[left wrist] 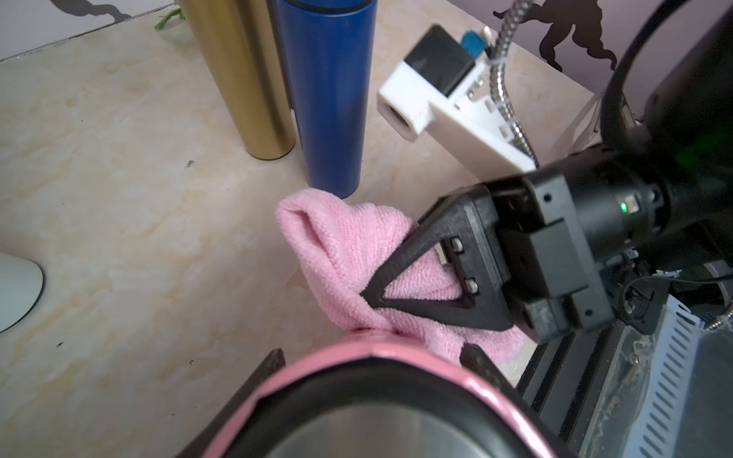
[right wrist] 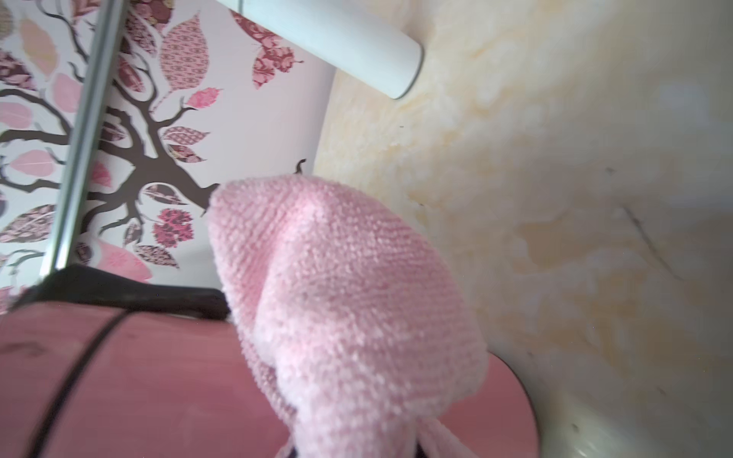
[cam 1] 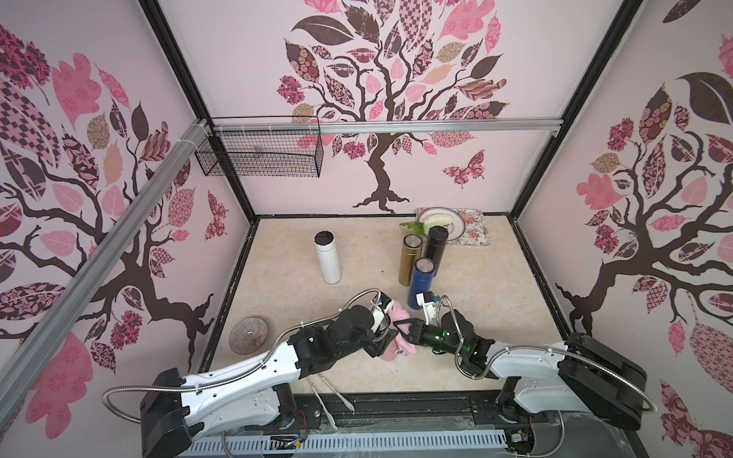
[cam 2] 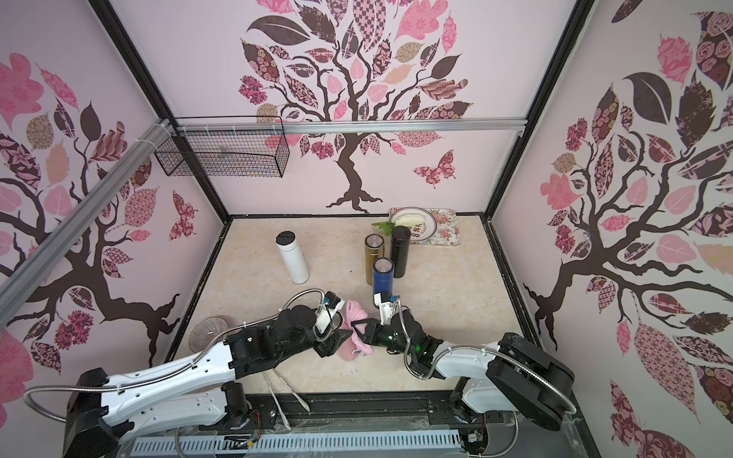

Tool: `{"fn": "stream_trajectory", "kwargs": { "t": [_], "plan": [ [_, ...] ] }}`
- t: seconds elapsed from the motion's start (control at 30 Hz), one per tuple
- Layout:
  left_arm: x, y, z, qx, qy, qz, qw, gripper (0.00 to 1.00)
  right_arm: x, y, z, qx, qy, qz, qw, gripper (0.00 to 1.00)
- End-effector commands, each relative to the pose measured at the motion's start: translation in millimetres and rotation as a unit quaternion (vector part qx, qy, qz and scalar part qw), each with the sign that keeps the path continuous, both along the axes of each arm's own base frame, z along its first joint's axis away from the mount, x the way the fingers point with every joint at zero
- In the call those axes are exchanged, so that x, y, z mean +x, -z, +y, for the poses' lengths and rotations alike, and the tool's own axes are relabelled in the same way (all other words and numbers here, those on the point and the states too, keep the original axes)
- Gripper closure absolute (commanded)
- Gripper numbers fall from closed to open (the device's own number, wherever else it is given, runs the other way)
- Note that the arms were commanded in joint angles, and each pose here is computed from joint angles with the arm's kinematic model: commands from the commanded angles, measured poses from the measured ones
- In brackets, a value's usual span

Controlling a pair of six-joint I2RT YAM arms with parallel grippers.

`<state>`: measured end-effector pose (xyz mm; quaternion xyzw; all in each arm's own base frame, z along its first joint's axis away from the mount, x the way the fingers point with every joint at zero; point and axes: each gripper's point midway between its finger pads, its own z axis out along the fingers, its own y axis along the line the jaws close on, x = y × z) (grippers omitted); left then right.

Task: Wipe the surface of the thermos
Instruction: Wipe the dirt from the surface of the thermos.

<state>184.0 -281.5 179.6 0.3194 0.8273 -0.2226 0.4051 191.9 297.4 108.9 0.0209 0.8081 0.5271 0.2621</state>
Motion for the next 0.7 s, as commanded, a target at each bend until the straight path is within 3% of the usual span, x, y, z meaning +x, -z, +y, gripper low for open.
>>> {"fn": "stream_trajectory", "kwargs": {
  "t": [0.0,0.17,0.33,0.5,0.67],
  "plan": [
    [28.0,-12.1,-4.5,-0.05,-0.065,-0.034,0.996,1.0,-62.2,59.3,-3.2,-0.085,-0.089,0.071,0.99,1.0],
    [26.5,-7.8,-6.0,-0.016,-0.049,-0.033,0.998,1.0,-62.5,35.1,-2.1,-0.067,-0.093,0.049,0.992,1.0],
    [15.9,-9.7,-3.3,0.01,-0.009,-0.042,0.999,1.0,-44.9,-13.8,-29.4,-0.069,-0.013,0.013,0.997,1.0],
    [3.2,-13.1,-0.4,0.021,0.034,-0.052,0.998,1.0,-40.3,-98.3,-43.9,0.027,0.019,-0.061,0.998,1.0],
    [-1.1,-12.7,-1.7,0.026,0.055,-0.057,0.997,1.0,-49.1,-161.9,-28.3,0.093,-0.033,-0.112,0.989,1.0]
  ]
}}
